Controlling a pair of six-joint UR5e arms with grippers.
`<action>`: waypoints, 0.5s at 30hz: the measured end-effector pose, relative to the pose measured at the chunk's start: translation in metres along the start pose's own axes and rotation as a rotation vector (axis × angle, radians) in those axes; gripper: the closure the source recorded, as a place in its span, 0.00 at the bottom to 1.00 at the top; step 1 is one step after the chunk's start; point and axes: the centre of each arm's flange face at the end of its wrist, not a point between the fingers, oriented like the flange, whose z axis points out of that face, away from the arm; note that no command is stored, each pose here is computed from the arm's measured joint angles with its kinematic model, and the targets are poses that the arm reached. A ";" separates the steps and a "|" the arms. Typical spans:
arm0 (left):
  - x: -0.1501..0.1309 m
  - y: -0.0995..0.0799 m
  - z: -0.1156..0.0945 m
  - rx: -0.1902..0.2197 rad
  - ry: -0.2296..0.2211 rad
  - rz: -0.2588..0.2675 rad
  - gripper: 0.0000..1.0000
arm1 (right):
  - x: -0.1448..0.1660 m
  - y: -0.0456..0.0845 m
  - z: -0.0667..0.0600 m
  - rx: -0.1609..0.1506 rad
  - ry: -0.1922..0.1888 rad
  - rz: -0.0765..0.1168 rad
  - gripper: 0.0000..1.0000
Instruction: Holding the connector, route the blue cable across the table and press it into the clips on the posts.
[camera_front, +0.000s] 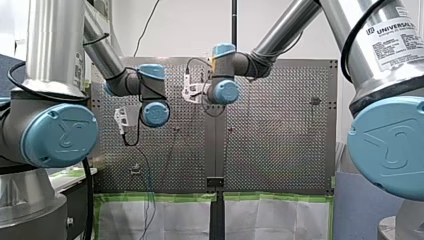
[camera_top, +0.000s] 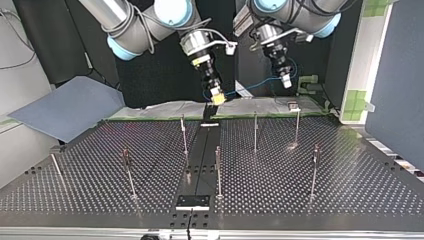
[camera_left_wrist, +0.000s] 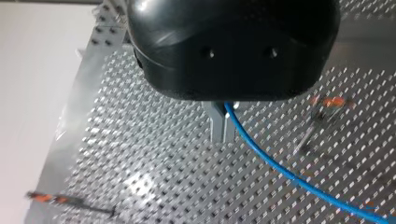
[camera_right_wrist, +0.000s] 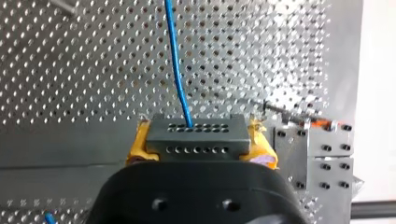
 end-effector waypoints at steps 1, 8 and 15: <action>-0.004 0.002 0.002 -0.005 -0.002 0.002 1.00 | 0.001 -0.002 0.002 0.003 -0.002 0.001 1.00; -0.034 0.012 0.022 -0.018 -0.023 0.000 1.00 | 0.012 -0.012 0.018 0.020 -0.006 0.007 1.00; -0.075 0.024 0.044 -0.071 -0.067 -0.013 1.00 | 0.022 -0.018 0.035 0.025 -0.004 0.012 1.00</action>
